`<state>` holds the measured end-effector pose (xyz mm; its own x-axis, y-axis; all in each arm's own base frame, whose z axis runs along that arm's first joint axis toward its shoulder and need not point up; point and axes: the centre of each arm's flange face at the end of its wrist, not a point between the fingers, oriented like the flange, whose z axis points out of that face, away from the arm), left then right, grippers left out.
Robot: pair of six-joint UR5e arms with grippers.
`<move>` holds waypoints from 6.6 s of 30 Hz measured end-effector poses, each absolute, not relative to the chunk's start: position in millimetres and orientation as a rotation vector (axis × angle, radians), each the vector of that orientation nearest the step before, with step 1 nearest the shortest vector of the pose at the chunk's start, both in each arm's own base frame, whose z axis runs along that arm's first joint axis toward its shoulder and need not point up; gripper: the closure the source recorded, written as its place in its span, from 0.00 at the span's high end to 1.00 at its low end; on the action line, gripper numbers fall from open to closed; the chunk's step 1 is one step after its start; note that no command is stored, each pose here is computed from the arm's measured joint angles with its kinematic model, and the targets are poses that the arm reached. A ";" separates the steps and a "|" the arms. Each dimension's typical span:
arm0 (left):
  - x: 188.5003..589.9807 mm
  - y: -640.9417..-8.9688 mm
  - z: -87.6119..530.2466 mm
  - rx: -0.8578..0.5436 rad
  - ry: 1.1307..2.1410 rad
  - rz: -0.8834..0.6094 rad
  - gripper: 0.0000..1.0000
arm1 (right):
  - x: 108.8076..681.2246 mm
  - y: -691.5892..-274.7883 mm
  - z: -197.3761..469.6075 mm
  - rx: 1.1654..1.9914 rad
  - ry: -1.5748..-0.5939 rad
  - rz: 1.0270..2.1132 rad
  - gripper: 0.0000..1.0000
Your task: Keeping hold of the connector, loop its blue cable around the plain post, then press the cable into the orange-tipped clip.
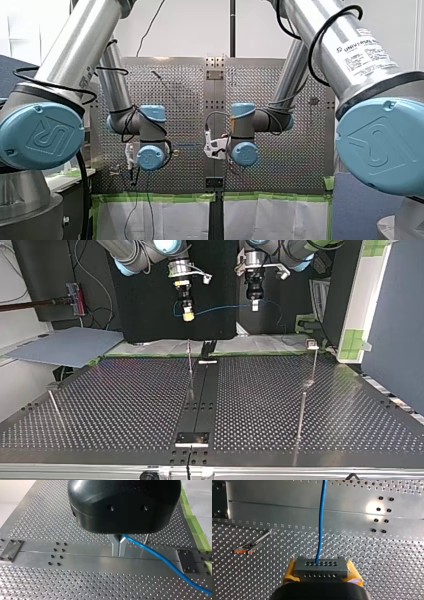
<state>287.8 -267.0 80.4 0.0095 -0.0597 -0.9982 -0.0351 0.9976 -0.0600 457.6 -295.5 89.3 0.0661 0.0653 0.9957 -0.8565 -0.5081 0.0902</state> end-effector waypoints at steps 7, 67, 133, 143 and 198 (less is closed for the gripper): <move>287.8 -267.0 80.4 -0.075 1.562 -0.019 0.00 | 457.6 -295.5 89.3 1.590 -0.811 1.544 0.00; 287.8 -267.0 80.4 -0.075 1.562 -0.019 0.00 | 457.6 -295.6 89.4 1.590 -0.811 1.544 0.00; 284.3 -255.9 61.2 -0.057 1.624 0.026 0.00 | 455.7 -290.3 75.0 1.647 -0.800 1.509 0.00; 282.5 -253.9 53.2 -0.049 1.645 0.037 0.00 | 445.7 -279.7 25.7 1.773 -0.821 1.403 0.00; 283.4 -280.2 114.1 -0.142 1.585 0.013 0.00 | 451.1 -301.8 93.7 1.714 -0.947 1.496 0.00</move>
<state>283.4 -280.2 114.1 -0.0124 -0.0825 -0.9965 -0.0993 0.9918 -0.0809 451.1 -301.8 93.7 0.0816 -0.0952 0.9921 -0.8562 -0.5162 0.0209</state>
